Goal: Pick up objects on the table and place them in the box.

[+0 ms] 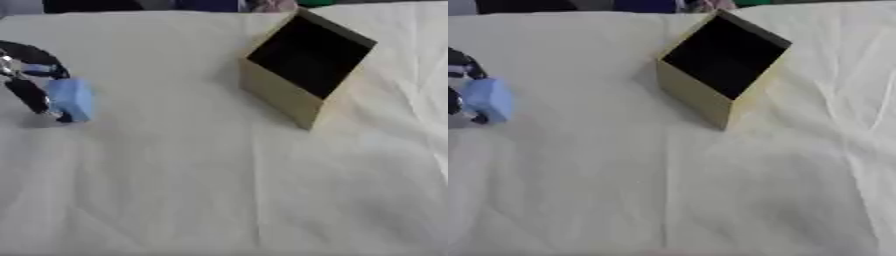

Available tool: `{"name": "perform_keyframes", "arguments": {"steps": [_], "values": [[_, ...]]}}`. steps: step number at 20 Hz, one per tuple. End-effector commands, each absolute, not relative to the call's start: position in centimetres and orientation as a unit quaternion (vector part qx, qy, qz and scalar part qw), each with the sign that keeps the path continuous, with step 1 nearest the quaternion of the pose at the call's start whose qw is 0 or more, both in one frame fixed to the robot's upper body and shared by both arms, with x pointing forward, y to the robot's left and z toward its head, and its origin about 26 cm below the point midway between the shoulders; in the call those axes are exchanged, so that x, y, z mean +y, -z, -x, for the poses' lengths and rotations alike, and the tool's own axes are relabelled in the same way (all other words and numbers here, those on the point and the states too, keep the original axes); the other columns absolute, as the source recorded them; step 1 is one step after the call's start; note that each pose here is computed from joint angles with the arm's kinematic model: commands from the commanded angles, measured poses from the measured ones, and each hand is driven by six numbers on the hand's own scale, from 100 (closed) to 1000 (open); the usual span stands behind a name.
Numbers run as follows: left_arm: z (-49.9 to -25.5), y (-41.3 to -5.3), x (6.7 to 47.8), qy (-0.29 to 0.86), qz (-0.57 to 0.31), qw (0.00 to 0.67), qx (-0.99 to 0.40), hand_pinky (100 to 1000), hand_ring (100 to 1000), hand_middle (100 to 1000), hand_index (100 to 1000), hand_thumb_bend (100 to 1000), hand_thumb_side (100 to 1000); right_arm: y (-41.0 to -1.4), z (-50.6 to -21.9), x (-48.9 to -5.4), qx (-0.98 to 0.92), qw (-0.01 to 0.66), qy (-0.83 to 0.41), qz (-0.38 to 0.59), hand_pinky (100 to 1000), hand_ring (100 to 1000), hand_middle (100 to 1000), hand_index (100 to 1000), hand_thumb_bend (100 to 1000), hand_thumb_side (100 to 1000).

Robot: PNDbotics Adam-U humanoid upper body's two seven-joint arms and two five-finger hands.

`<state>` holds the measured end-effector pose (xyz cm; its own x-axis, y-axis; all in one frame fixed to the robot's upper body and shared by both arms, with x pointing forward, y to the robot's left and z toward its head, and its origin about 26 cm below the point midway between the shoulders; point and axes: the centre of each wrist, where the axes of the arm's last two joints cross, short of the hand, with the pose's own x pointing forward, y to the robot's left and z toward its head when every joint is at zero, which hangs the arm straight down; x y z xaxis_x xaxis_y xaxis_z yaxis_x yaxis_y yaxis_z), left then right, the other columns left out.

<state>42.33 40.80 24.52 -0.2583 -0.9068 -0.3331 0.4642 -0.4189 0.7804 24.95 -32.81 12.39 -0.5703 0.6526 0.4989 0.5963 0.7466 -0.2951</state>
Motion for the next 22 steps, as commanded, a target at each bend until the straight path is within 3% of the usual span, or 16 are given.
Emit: {"name": "perform_keyframes", "arguments": {"steps": [1, 4, 11, 18, 22], "values": [[-42.0, -26.0, 41.1, 0.75, -0.401, 0.451, -0.269, 906, 787, 590, 723, 425, 622, -13.1, -24.9, -32.8, -0.888, 0.288, -0.051, 0.354, 659, 770, 584, 727, 100, 812], [-42.0, -26.0, 41.1, 0.745, -0.407, 0.452, -0.276, 901, 767, 558, 691, 361, 587, -13.0, -24.9, -32.8, -0.888, 0.289, -0.051, 0.355, 660, 770, 584, 727, 100, 812], [-41.4, -28.1, 40.5, 0.747, -0.406, 0.431, -0.302, 881, 744, 544, 663, 100, 315, -12.9, -24.8, -32.8, -0.886, 0.29, -0.052, 0.357, 660, 770, 584, 727, 100, 812], [-41.0, -31.6, 38.2, 0.731, -0.414, 0.404, -0.363, 876, 719, 523, 645, 100, 226, -12.9, -24.8, -33.0, -0.885, 0.291, -0.053, 0.359, 660, 769, 585, 727, 100, 811], [-41.4, -33.0, 35.7, 0.737, -0.408, 0.378, -0.383, 873, 706, 518, 640, 100, 224, -12.9, -24.7, -33.1, -0.885, 0.291, -0.054, 0.359, 661, 769, 585, 727, 100, 810]]}}
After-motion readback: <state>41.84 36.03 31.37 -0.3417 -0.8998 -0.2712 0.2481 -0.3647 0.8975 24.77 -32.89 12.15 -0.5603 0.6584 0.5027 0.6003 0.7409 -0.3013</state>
